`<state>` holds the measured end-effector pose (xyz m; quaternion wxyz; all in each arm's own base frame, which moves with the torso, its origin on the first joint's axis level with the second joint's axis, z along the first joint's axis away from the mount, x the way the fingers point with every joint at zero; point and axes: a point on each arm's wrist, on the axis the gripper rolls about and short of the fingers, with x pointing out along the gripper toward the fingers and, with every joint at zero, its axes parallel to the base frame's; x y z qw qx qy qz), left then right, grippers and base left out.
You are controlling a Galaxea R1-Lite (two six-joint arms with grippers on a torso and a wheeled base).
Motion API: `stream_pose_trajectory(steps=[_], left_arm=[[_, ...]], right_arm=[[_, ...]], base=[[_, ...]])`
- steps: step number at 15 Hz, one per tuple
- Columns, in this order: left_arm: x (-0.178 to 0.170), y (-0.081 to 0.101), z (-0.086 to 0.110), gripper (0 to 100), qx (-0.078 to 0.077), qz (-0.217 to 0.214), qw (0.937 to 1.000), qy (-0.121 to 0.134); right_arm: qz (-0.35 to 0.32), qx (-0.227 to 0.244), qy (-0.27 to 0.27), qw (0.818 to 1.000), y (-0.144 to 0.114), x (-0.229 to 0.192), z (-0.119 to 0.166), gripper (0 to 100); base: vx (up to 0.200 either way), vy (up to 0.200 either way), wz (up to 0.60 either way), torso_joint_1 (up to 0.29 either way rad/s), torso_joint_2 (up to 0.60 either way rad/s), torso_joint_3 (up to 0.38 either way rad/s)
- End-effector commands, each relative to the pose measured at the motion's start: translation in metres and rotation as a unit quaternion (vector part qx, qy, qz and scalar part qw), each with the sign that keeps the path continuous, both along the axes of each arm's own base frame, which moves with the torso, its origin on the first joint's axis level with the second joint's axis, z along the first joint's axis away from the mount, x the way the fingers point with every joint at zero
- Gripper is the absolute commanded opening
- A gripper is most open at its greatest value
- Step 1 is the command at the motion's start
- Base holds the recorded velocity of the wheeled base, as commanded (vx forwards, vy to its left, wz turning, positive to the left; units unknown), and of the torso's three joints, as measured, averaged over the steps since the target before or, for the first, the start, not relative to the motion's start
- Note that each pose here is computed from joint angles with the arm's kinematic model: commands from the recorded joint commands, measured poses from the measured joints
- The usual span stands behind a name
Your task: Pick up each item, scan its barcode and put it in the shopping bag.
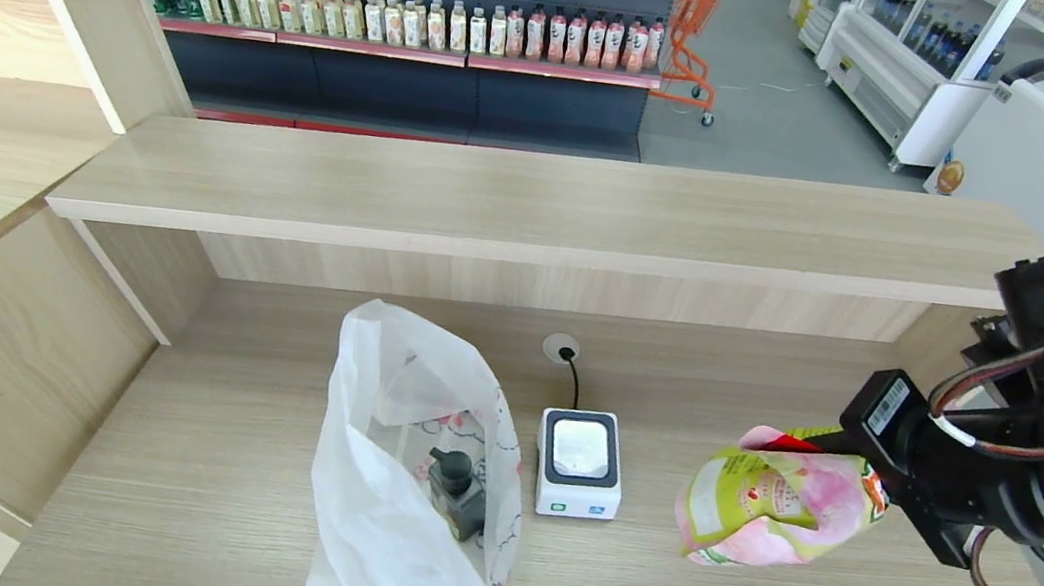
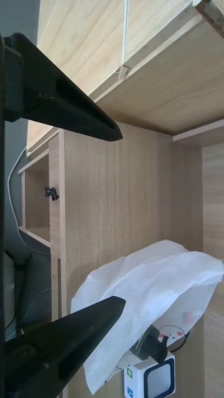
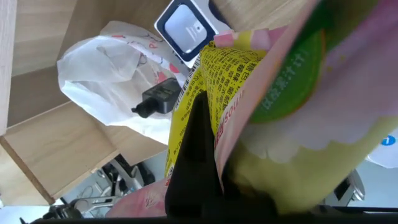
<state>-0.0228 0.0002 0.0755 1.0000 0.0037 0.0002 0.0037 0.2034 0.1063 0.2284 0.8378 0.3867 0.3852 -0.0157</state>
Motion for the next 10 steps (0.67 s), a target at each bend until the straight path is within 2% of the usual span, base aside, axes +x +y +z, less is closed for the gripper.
stream_pose_trajectory(steps=[1,4,7,10], left_arm=[[0.000,0.000,0.000,100,0.000,0.000,1.0000,0.000],[0.000,0.000,0.000,100,0.000,-0.001,1.0000,0.000],[0.000,0.000,0.000,100,0.000,0.000,1.0000,0.000],[0.000,0.000,0.000,100,0.000,0.000,1.0000,0.000]], right_arm=[[-0.006,-0.012,0.014,1.000,0.003,0.008,-0.008,0],[-0.019,-0.042,0.043,0.998,0.017,0.036,-0.028,0],[-0.032,-0.053,0.074,0.995,0.038,0.056,-0.050,0],[-0.048,-0.068,0.105,0.991,0.047,0.073,-0.067,0]], base=[[0.000,0.000,0.00,0.000,0.00,0.000],[0.000,0.000,0.00,0.000,0.00,0.000],[0.000,0.000,0.00,0.000,0.00,0.000],[0.000,0.000,0.00,0.000,0.00,0.000]])
